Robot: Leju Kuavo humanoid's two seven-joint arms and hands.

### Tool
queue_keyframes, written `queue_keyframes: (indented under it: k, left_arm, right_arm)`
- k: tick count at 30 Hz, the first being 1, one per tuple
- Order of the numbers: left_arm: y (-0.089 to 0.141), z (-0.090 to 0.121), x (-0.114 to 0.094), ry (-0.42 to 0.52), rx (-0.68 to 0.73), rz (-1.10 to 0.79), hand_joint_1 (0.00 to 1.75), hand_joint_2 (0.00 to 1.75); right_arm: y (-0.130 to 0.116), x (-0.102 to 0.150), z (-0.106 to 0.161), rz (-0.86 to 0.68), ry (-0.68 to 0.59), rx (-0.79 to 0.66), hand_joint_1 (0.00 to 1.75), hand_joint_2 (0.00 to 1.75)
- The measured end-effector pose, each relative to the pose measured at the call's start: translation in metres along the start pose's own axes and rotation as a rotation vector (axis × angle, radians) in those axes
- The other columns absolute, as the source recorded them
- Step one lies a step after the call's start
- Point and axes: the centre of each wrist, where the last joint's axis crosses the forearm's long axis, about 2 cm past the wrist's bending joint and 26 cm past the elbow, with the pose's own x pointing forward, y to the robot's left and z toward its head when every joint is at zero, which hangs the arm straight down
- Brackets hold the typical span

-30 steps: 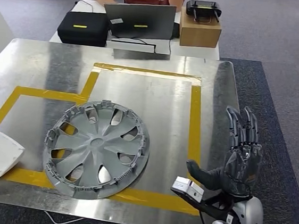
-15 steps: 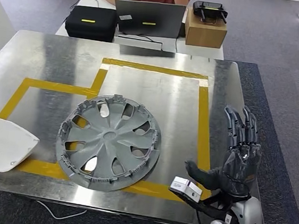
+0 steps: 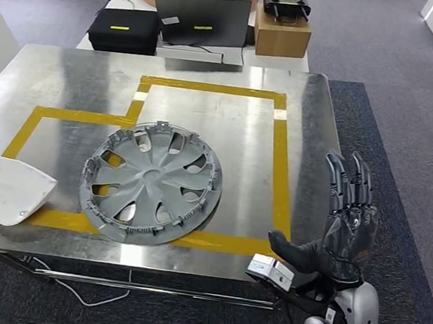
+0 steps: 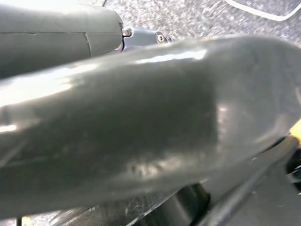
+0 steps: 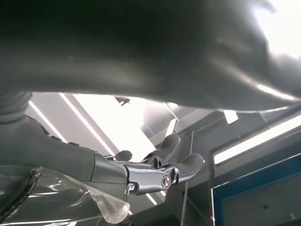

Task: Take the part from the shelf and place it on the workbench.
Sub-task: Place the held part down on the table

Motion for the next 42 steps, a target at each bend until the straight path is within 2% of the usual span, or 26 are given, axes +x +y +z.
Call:
queue_keyframes:
  k: [10, 15, 21, 28, 42]
  left_arm:
    - [0.002, -0.001, 0.002, -0.003, 0.005, 0.002, 0.00, 0.00]
    - [0.005, -0.001, -0.003, 0.008, 0.020, 0.034, 0.00, 0.00]
    - [0.009, 0.001, -0.017, 0.032, 0.044, 0.101, 0.00, 0.00]
    - [0.011, 0.004, -0.029, 0.070, 0.057, 0.129, 0.00, 0.00]
    - [0.015, 0.004, -0.034, 0.086, 0.065, 0.126, 0.00, 0.00]
  right_arm:
    - [0.000, -0.001, 0.002, 0.000, 0.005, -0.003, 0.00, 0.00]
    - [0.000, -0.007, 0.010, -0.003, 0.065, 0.051, 0.00, 0.00]
    - [0.012, -0.030, 0.042, 0.057, 0.217, 0.192, 0.00, 0.00]
    - [0.019, -0.055, 0.085, 0.124, 0.344, 0.278, 0.00, 0.00]
    - [0.021, -0.064, 0.104, 0.157, 0.392, 0.319, 0.00, 0.00]
